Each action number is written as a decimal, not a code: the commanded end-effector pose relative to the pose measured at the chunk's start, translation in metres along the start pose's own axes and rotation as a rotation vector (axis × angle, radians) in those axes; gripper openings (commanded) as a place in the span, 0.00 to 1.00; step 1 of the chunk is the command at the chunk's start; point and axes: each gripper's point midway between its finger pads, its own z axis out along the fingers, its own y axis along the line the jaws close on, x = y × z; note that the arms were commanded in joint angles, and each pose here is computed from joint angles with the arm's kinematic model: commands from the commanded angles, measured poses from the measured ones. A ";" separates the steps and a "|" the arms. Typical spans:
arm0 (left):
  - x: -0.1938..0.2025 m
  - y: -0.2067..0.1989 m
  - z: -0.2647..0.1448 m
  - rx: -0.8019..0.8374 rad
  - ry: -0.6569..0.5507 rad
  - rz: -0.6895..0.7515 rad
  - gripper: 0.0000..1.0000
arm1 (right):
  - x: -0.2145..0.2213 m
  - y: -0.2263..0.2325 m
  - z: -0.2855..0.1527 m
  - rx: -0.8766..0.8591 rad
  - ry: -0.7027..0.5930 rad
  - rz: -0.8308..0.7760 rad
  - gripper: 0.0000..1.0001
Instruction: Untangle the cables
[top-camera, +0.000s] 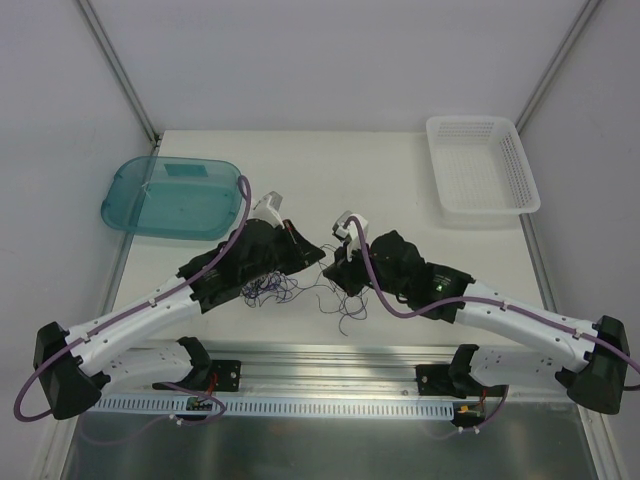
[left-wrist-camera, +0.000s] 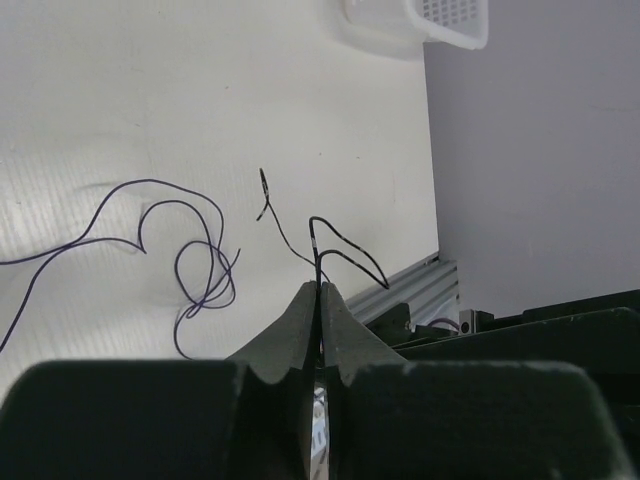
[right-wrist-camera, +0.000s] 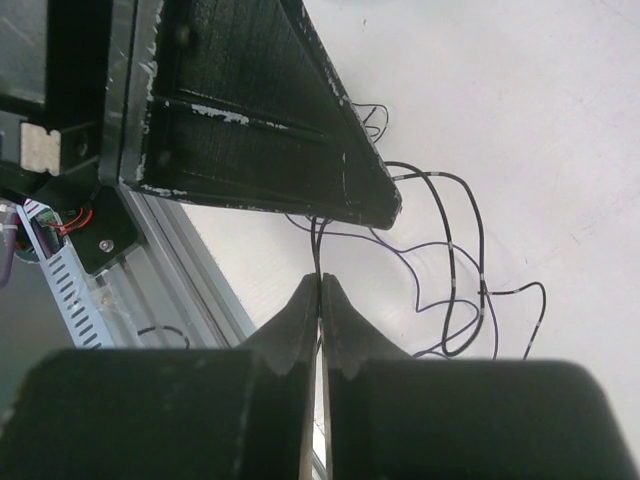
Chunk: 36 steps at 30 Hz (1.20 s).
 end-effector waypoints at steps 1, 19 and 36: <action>-0.014 -0.019 -0.003 0.046 -0.047 0.031 0.00 | -0.014 0.000 0.002 0.006 -0.063 -0.010 0.01; -0.132 -0.016 -0.027 -0.036 -0.340 0.238 0.00 | -0.011 -0.023 -0.085 0.111 -0.109 -0.018 1.00; -0.331 0.129 -0.134 -0.595 -0.799 0.199 0.00 | 0.039 -0.038 -0.106 0.160 -0.083 0.071 0.97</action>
